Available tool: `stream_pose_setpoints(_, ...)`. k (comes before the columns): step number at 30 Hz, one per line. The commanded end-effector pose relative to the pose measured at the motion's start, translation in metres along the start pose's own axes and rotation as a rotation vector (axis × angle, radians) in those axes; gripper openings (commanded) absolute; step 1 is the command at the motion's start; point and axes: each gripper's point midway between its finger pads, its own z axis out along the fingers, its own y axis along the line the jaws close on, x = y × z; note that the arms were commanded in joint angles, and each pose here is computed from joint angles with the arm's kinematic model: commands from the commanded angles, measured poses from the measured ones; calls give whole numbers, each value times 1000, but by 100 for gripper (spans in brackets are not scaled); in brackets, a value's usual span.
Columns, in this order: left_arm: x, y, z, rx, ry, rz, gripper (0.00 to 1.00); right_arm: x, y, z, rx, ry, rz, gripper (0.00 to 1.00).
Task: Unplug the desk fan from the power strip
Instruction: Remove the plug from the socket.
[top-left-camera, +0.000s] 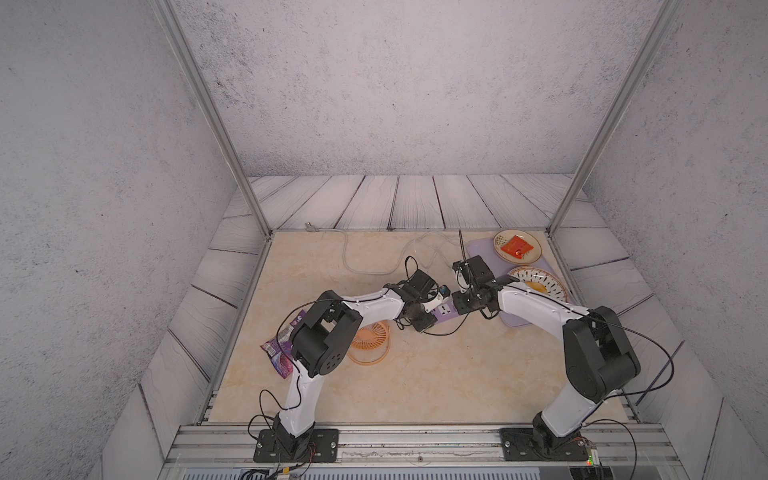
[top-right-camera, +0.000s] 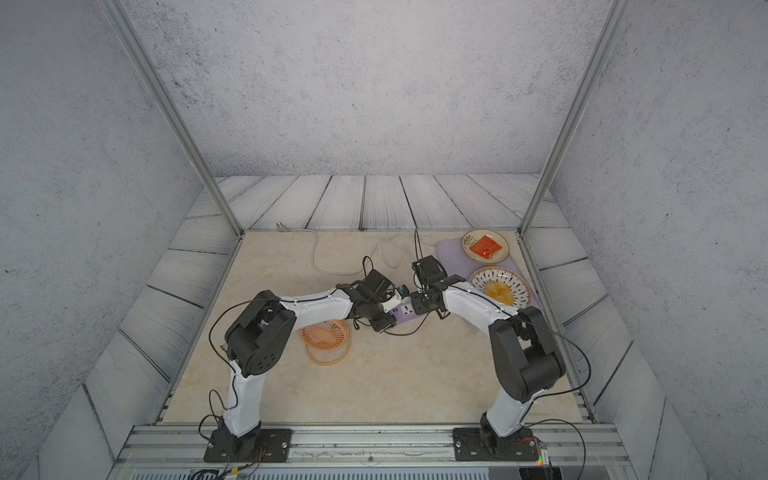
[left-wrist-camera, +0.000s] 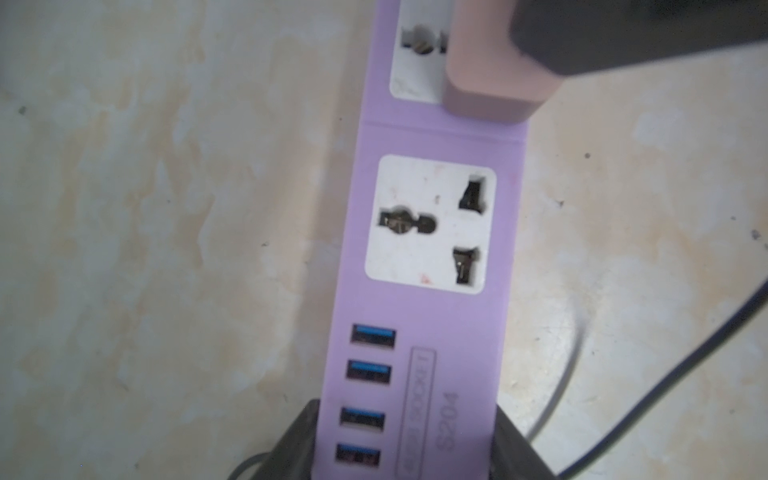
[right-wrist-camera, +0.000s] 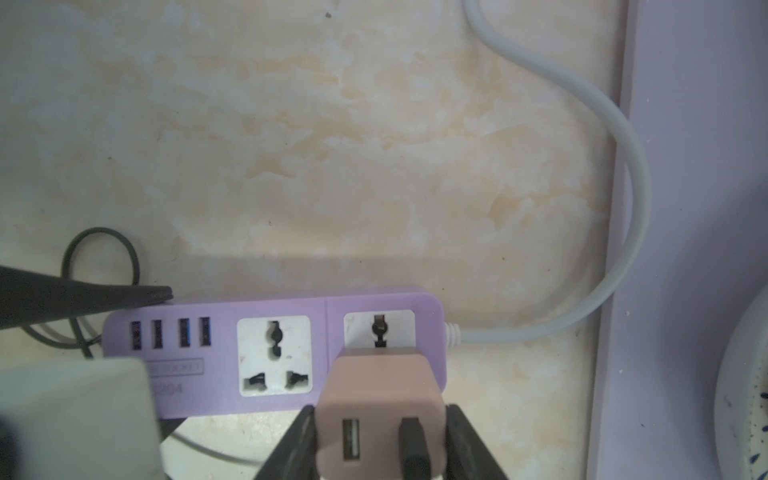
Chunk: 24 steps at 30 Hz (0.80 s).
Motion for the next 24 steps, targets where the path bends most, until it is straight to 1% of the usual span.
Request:
stream_pose_setpoints(1, 6, 2, 2, -2, 15, -19, 29, 8, 23, -7, -78, 19, -9, 28)
stream_pose_setpoints(6, 7, 1, 2, -1, 18, -22, 29, 5, 10, -10, -25, 9, 14, 27)
stream_pose_setpoints(12, 11, 2, 2, -9, 22, -24, 28, 6, -10, -9, -22, 3, 116, 27)
stream_pose_setpoints(15, 12, 2, 2, -12, 26, -20, 28, 7, -16, -8, -22, 2, 144, 27)
stream_pose_setpoints(20, 10, 3, 0, -16, 21, -16, 27, 7, -15, -9, -27, 7, 137, 25)
stream_pose_setpoints(24, 10, 3, 1, -13, 25, -17, 27, 7, -2, -13, -53, -2, 97, 24)
